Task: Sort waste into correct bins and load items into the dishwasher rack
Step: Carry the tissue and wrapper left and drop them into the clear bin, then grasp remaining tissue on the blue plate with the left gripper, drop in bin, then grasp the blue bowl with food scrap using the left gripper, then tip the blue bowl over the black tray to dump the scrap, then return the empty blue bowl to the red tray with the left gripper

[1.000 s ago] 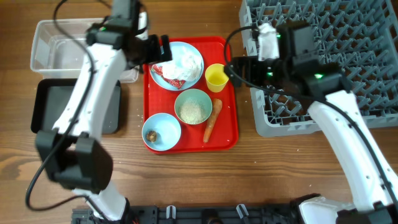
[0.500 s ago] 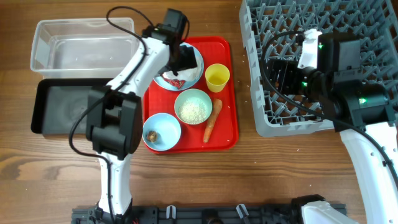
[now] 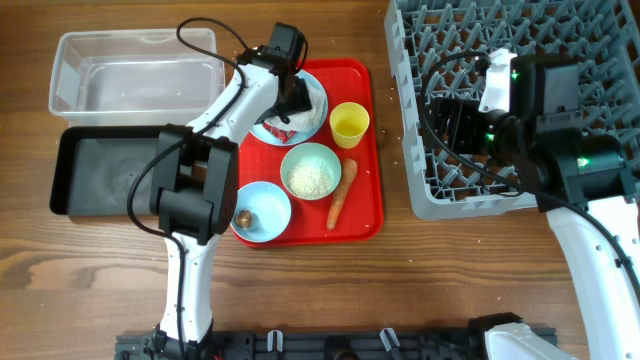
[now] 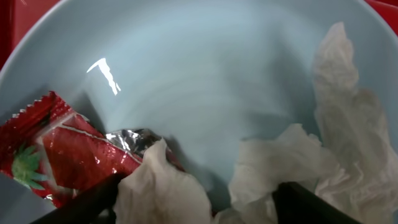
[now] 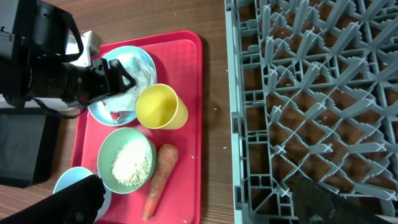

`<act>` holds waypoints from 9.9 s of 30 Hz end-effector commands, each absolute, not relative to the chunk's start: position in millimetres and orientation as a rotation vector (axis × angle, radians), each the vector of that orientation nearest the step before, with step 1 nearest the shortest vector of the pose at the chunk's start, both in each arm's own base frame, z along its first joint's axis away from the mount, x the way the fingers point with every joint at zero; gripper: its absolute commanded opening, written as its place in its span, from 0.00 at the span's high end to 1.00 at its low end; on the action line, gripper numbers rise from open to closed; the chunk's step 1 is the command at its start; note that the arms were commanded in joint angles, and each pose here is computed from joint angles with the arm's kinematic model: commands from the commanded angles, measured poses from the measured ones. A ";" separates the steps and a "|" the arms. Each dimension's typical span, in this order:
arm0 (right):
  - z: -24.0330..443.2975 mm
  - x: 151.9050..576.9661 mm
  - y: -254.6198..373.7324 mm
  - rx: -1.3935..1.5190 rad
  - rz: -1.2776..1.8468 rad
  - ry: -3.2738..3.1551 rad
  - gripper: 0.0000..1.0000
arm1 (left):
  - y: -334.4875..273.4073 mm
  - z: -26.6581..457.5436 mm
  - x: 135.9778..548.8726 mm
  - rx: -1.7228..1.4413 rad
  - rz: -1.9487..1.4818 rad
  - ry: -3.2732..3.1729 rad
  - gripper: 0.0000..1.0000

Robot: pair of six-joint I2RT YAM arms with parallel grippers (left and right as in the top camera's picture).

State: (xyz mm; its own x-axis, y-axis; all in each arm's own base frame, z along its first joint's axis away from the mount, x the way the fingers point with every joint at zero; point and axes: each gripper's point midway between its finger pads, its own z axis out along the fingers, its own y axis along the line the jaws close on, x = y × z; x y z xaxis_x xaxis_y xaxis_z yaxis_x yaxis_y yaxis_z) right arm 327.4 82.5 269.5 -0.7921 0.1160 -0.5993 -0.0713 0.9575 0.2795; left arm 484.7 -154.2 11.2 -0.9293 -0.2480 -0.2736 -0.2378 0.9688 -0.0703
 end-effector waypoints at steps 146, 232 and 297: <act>262.1 331.4 80.0 0.036 0.356 2.493 0.00 | -34.2 234.5 428.0 -0.144 -0.090 2.693 0.15; 256.5 330.9 81.4 -0.003 0.350 2.515 0.00 | 104.3 138.2 359.8 -0.472 -1.179 2.200 0.96; 260.0 335.4 82.0 -0.009 0.351 2.491 0.00 | -152.7 88.1 248.1 0.408 -0.159 3.085 0.96</act>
